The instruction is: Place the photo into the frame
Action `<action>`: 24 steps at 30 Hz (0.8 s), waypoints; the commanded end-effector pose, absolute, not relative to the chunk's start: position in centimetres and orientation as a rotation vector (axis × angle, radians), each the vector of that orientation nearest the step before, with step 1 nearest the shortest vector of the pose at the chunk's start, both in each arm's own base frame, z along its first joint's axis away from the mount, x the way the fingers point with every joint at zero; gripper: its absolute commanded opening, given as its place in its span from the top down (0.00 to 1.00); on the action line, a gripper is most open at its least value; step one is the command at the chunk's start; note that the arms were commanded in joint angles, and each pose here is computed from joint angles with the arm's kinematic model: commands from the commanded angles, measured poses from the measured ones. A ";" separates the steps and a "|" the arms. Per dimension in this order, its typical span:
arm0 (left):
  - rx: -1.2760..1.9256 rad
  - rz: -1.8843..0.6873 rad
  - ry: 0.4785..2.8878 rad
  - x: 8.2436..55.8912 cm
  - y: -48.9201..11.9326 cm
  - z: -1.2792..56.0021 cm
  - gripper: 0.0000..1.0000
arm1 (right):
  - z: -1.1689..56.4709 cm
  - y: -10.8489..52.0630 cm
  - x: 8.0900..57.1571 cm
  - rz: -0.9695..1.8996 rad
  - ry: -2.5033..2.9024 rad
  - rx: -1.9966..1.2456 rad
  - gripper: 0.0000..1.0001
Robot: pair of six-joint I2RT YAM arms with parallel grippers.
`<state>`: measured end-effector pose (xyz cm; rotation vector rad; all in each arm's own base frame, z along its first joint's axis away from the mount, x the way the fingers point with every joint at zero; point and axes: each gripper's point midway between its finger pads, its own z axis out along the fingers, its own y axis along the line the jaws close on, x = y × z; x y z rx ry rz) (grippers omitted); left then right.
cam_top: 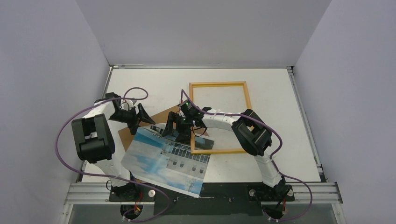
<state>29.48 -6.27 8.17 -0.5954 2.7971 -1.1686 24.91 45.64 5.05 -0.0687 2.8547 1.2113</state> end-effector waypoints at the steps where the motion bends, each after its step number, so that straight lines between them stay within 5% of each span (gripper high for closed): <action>1: -0.665 -1.149 2.822 27.4 -6.4 9.1 0.30 | -0.1 42.8 24.1 1.004 2.977 -0.030 0.19; 11: -0.704 -1.041 2.700 26.0 -6.3 12.4 0.32 | 0.0 42.7 24.1 1.015 2.968 -0.019 0.19; 24: -0.428 -0.936 2.613 30.3 -4.9 12.6 0.68 | 0.9 43.6 24.4 1.103 2.911 -0.030 0.21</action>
